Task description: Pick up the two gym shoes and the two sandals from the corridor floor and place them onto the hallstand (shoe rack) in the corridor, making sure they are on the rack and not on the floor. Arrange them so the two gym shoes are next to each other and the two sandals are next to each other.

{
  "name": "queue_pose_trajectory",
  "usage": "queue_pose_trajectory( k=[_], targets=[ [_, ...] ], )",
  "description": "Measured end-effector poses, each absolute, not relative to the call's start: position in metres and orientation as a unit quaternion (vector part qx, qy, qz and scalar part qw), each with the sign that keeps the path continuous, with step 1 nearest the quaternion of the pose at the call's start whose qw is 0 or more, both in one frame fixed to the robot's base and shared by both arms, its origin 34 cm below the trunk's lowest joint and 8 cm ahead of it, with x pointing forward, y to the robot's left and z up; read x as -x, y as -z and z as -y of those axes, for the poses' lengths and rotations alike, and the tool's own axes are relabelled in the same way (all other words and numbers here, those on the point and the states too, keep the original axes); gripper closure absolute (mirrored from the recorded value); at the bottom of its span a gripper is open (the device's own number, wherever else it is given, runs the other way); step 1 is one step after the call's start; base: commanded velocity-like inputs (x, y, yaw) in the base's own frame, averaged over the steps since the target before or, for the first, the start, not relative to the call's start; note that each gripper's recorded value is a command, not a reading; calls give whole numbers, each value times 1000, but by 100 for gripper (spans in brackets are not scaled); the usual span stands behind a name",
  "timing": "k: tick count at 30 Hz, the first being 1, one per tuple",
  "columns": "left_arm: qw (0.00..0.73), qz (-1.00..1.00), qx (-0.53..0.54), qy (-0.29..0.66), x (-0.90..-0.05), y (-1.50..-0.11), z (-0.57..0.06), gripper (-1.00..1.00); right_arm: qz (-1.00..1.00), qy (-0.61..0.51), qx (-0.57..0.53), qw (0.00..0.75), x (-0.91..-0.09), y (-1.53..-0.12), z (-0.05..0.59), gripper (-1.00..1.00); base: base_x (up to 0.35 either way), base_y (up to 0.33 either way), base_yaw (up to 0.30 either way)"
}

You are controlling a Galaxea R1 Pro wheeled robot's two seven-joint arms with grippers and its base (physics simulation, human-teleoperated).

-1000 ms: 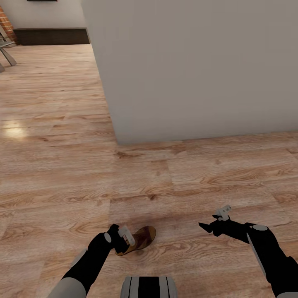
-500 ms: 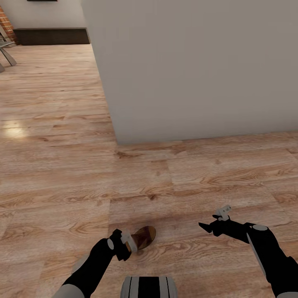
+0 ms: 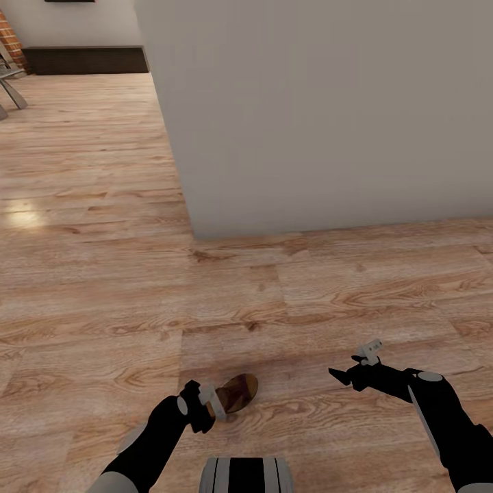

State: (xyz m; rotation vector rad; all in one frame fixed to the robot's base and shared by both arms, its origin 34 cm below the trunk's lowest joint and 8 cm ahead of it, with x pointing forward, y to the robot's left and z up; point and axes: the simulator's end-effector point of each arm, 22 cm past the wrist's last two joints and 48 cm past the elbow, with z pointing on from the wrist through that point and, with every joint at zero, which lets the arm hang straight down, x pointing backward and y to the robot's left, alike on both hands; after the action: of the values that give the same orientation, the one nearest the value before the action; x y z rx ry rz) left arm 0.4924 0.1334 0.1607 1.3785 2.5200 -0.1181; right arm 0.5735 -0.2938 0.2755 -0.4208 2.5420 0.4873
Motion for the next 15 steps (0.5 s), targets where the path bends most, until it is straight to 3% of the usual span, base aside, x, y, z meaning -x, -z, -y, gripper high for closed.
queue_pose_trajectory(
  k=[15],
  targets=[
    [123, -866, -482, 38, -486, -151, -134, -100, -940, -181, 153, 246, -568, -264, 294, -100, 0, 0, 0]
  ],
)
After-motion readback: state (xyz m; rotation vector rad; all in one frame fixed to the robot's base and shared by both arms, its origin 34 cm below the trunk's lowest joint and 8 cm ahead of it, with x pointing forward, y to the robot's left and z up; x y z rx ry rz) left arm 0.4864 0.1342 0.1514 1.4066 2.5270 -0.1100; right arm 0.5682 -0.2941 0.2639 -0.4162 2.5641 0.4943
